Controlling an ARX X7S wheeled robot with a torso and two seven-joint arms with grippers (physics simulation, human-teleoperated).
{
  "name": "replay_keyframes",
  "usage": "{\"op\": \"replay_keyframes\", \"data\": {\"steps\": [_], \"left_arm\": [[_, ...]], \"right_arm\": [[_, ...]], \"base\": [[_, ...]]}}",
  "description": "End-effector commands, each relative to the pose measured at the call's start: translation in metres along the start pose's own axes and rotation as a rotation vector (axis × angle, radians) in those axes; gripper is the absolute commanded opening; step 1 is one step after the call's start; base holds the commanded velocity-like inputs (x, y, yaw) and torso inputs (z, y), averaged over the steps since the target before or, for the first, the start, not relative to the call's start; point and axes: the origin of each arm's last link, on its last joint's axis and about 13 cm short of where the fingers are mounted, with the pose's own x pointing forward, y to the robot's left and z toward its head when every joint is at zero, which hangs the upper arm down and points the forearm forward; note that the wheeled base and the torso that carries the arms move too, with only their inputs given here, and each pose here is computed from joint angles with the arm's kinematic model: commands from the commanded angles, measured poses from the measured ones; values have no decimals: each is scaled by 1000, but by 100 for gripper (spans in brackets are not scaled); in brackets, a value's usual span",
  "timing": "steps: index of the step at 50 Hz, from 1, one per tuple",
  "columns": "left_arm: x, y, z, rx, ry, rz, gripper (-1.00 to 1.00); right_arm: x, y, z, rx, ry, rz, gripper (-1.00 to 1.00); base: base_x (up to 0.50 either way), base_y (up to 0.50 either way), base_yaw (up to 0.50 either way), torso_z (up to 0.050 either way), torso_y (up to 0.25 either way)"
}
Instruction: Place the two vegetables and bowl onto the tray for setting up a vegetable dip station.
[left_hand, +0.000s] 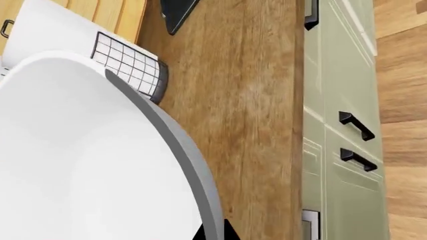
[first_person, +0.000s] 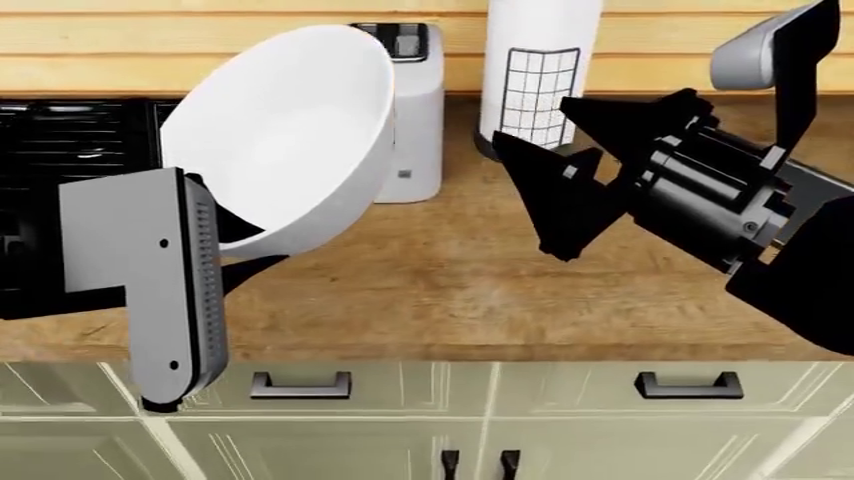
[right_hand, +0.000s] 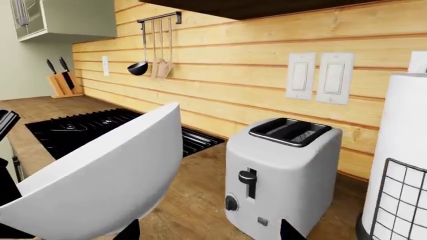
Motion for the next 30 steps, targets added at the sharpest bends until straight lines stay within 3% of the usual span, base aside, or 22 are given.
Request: {"op": "replay_keyframes", "data": {"steps": [1, 30], "left_arm": [[0, 1, 1, 12, -5, 22, -100], [1, 2, -1, 12, -2, 25, -100]], "right_arm": [[0, 0, -2, 2, 0, 2, 100], [3, -2, 0, -10, 17, -2, 100]], "base": [[203, -484, 0, 0, 0], [288, -450, 0, 0, 1]]}}
